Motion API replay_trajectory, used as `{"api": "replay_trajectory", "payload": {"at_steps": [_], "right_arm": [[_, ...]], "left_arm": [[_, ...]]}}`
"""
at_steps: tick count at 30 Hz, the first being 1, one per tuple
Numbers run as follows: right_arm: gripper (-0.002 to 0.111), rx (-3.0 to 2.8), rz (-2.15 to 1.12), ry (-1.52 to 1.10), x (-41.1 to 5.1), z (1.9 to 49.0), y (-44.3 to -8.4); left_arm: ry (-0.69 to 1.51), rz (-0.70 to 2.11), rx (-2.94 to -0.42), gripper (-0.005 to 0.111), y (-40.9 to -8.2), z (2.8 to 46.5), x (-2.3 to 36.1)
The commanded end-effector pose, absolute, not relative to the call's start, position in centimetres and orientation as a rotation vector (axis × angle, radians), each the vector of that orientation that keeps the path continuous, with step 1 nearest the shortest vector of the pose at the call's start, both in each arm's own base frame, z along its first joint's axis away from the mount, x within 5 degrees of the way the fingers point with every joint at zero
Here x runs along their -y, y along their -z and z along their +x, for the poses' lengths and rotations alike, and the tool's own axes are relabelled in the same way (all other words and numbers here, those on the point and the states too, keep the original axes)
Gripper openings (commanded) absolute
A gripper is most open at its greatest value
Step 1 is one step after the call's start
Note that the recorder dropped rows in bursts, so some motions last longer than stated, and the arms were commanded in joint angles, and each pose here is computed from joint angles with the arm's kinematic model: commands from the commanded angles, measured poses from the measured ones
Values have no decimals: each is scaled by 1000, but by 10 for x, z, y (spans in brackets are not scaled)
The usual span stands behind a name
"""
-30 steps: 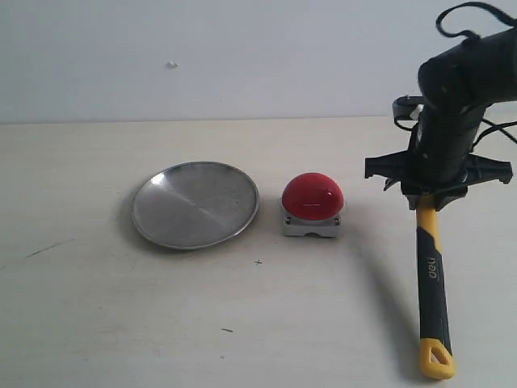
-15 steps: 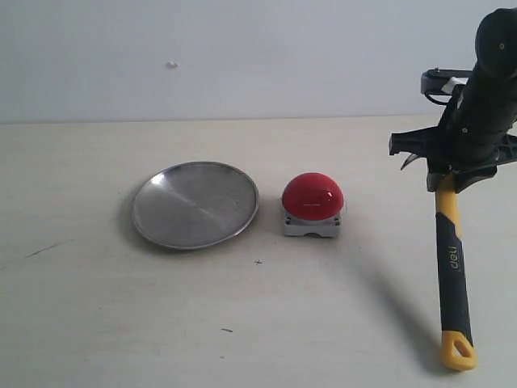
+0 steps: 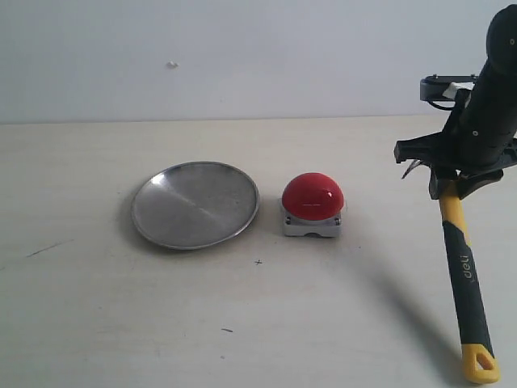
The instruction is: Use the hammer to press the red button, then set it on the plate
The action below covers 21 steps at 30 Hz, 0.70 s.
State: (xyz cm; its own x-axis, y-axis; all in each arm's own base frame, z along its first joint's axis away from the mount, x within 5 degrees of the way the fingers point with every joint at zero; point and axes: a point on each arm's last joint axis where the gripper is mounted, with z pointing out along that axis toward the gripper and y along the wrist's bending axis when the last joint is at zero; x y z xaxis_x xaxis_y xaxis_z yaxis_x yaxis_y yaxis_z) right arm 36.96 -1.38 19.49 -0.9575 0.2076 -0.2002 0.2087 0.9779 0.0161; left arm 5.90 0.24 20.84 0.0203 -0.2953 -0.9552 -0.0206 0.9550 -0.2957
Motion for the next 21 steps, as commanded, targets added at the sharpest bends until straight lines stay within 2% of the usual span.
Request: {"api": "replay_trajectory", "payload": {"at_steps": [1,10,21], "right_arm": [[0,-2901,307,-121,26,371,-211],[0,-2888,299,-297,43,369,-212],[0,-2867,253,-322,44,370,-213]], "left_arm": [[217,-252,-1535,0,-208,58,-2],[217,-252,-1535,0,-208,58,-2],[217,-252,-1535,0,-208,58,-2]]}}
